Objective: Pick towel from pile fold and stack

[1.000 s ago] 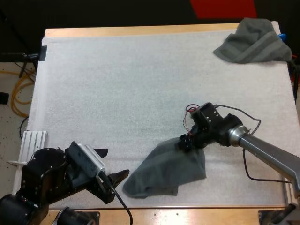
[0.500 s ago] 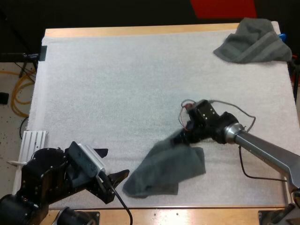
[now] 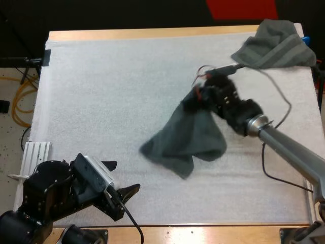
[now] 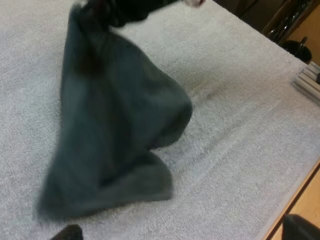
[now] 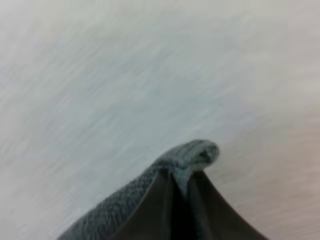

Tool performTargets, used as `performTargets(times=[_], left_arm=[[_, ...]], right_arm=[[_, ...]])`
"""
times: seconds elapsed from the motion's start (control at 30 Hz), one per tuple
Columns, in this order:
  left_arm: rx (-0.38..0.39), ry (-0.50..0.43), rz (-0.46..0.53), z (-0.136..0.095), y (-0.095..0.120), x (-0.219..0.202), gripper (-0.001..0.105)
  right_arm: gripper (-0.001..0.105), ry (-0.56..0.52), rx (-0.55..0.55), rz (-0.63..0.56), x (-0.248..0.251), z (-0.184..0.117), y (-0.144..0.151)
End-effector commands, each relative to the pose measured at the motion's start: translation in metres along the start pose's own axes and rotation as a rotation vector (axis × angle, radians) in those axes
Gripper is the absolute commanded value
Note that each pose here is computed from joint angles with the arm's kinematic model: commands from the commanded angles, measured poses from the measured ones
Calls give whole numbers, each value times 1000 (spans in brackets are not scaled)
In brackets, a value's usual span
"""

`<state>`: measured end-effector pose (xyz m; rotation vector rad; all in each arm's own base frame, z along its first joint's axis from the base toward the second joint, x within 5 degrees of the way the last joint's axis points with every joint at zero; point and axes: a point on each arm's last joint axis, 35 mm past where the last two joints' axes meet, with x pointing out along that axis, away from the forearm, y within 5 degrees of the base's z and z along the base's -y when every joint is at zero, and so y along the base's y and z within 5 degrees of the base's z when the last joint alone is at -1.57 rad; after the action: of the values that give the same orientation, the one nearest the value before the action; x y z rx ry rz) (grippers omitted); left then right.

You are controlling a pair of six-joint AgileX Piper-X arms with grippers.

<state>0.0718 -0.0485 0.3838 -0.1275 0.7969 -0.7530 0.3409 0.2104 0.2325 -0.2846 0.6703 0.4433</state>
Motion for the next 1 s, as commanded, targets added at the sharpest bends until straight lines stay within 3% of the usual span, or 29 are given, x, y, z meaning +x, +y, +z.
performTargets(times=[0.0,0.27,0.4,0.5,0.57,0.67,0.8,0.97], left_arm=[[-6,2,-4,-1,-1,-1,74],[-8,5,-4,0,0,1,74],[-8,5,-4,0,0,1,74],[-5,5,-4,0,0,1,74],[-5,5,-4,0,0,1,74],[-5,5,-4,0,0,1,74],[-5,5,-4,0,0,1,74],[-5,5,-4,0,0,1,74]], right_arm=[[1,-16,9,-56,-2,4,-12],[1,49,153,-230,5,-15,-101],[4,54,192,-256,3,-21,-123],[25,60,215,-212,1,-24,-131],[54,52,247,-189,0,-24,-131],[85,55,237,-170,-5,-22,-130],[82,109,241,-157,-23,-21,-128],[65,245,242,-115,-63,-26,-120]])
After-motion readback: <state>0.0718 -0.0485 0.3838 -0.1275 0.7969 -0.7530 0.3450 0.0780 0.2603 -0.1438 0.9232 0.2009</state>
